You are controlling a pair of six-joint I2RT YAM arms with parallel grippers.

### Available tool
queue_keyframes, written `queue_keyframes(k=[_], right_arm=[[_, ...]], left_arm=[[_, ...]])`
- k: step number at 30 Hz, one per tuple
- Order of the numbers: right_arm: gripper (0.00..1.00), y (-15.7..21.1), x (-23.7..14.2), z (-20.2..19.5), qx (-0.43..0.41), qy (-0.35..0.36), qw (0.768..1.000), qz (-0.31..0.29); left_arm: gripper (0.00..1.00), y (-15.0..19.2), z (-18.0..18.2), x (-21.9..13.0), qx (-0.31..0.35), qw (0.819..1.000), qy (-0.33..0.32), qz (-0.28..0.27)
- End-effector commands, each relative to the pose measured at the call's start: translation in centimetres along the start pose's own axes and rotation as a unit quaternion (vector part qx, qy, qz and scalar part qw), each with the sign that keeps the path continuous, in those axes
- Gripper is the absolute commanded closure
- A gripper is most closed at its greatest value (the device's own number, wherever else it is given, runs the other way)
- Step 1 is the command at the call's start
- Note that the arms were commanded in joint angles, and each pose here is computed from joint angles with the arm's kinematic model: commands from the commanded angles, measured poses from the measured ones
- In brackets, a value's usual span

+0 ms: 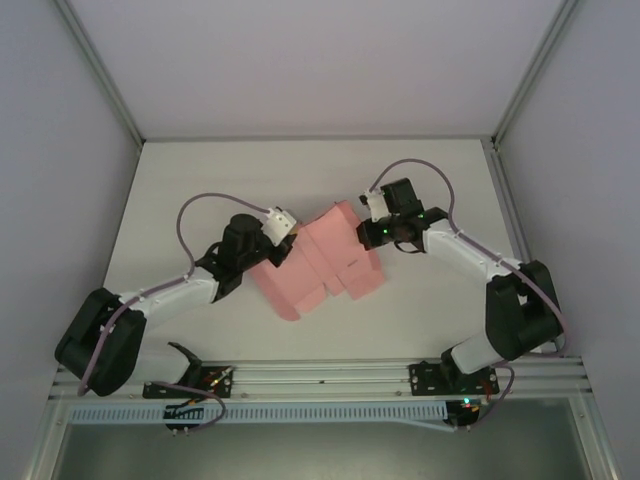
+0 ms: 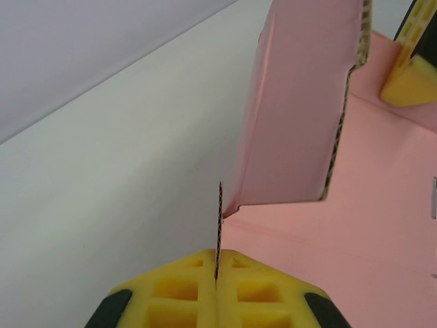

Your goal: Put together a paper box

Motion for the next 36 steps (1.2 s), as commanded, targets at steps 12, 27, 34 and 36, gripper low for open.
queue_keyframes(k=[12, 27, 34, 36], right_arm=[[1.00, -2.3, 0.8, -0.6, 0.103, -0.077, 0.992, -0.004], [1.00, -2.0, -1.4, 3.0, -0.056, -0.050, 0.997, -0.015], [1.00, -1.4, -1.4, 6.1, -0.259, 0.097, 0.961, -0.001], [1.00, -1.4, -1.5, 6.3, -0.284, 0.124, 0.951, -0.008]], left_arm=[[1.00, -1.0, -4.8, -6.9, -0.044, 0.954, 0.279, -0.101], [0.98, 0.3, -3.7, -0.7, 0.060, 0.997, -0.039, -0.003], [0.97, 0.8, -4.5, 1.7, 0.075, 0.996, -0.047, 0.020], [0.97, 1.1, -4.7, 2.4, 0.073, 0.996, -0.043, 0.023]])
Point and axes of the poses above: each hand's point on the last joint's axis, 136 mm out from that joint toward the fingers, its own x axis out along the fingers, its own z axis along the line the jaws close on, y = z × x, the point moved 7 cm from there along -x, back along the fingers, and after that the axes turned 10 degrees about -x, right-handed, at the moved point
